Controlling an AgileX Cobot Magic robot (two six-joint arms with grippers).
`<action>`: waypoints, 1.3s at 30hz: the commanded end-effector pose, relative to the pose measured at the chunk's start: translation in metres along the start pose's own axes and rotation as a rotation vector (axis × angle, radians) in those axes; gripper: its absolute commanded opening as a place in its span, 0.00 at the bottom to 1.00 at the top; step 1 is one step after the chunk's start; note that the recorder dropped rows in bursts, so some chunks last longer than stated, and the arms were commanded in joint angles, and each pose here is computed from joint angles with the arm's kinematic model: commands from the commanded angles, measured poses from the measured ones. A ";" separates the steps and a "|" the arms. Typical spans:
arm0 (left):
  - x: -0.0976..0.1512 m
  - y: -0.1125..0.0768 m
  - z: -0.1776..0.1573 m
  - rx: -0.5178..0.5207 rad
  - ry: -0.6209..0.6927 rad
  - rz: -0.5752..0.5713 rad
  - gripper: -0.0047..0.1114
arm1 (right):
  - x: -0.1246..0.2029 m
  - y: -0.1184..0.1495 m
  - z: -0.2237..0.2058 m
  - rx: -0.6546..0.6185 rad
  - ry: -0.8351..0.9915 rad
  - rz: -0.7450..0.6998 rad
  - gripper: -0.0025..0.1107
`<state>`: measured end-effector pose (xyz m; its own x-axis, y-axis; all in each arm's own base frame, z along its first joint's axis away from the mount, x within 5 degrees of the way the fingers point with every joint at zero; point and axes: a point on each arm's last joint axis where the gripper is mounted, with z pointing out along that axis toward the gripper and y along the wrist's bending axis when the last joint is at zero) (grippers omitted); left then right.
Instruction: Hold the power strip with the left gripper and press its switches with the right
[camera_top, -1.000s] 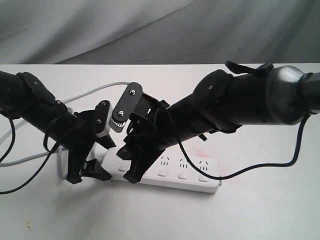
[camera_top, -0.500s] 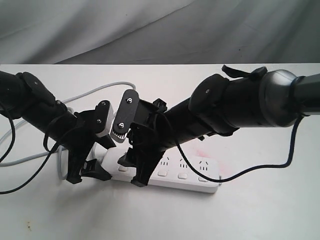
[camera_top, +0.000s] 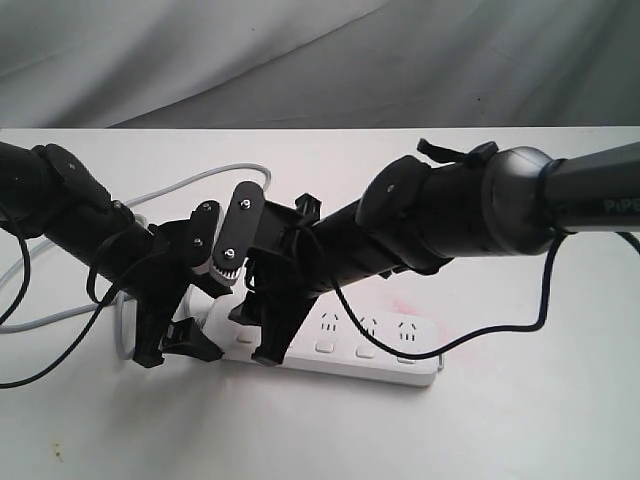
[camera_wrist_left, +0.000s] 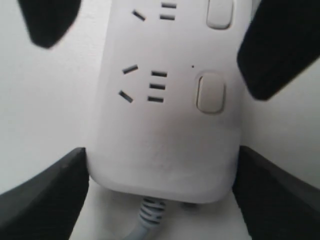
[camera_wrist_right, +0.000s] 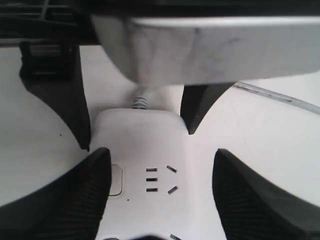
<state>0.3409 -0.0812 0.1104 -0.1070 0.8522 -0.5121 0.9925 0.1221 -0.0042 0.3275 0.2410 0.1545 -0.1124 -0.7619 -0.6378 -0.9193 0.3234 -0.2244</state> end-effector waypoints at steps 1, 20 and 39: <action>-0.002 -0.001 0.001 0.015 -0.007 0.001 0.55 | 0.000 0.001 0.004 -0.003 0.003 -0.002 0.51; -0.002 -0.001 0.001 0.015 -0.007 0.001 0.55 | 0.006 0.004 0.017 0.024 0.039 -0.063 0.51; -0.002 -0.001 0.001 0.015 -0.007 0.001 0.55 | 0.010 0.004 0.022 0.034 0.054 -0.062 0.51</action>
<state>0.3409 -0.0812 0.1104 -0.1070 0.8522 -0.5121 0.9925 0.1221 -0.0042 0.3302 0.2446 0.1295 -0.0944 -0.8059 -0.5844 -0.9140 0.3029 -0.2700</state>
